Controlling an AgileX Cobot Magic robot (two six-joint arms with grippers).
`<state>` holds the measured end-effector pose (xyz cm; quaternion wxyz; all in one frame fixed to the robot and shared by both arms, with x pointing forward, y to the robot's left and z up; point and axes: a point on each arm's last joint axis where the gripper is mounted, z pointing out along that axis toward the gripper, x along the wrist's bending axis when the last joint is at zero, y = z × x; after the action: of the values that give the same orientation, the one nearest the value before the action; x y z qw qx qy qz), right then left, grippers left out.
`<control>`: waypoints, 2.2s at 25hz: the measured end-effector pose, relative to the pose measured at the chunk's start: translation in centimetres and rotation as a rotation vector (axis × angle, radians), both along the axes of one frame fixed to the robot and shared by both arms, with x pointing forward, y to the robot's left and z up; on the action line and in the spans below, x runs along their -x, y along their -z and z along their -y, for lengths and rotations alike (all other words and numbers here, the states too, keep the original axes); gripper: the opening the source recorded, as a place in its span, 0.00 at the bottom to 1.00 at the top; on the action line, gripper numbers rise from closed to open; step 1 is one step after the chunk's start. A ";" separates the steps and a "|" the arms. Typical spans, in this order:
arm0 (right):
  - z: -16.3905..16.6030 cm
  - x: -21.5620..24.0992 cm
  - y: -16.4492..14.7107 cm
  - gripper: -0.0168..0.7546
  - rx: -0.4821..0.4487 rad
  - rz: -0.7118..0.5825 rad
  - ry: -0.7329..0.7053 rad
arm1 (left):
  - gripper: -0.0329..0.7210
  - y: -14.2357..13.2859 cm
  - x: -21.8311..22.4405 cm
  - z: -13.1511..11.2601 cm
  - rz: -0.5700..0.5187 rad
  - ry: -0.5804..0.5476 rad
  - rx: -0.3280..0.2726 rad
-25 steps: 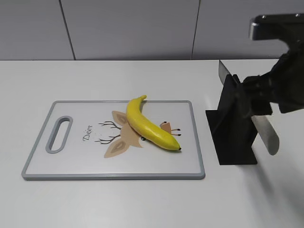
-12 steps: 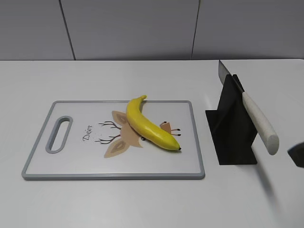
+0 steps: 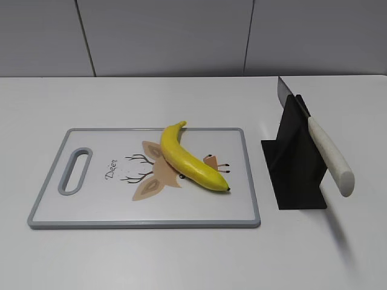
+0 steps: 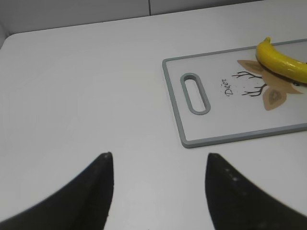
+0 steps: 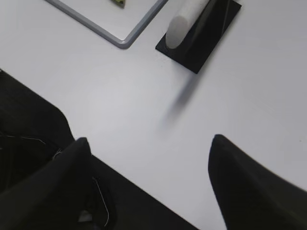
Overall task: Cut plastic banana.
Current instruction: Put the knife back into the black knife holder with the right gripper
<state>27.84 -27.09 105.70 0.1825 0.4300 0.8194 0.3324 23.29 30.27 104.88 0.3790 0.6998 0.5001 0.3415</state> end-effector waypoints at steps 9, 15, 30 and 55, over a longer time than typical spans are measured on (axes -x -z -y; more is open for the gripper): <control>1.7 3.1 0.1 0.78 -0.115 0.192 -0.002 | 0.82 0.0 0.0 0.0 0.000 0.000 0.000; 2.6 4.7 0.1 0.78 -0.173 0.289 -0.001 | 0.82 0.0 0.0 0.0 0.000 0.000 0.000; 2.7 4.8 0.1 0.78 -0.182 0.297 0.096 | 0.79 0.0 0.0 0.1 0.000 0.003 0.005; 2.3 4.6 0.1 0.78 -0.131 0.326 0.465 | 0.70 0.0 0.0 0.0 0.001 -0.006 0.000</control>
<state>23.20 -29.42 105.58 0.3547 0.5581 0.6354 0.3987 23.30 30.27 104.89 0.3784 0.6981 0.5018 0.3429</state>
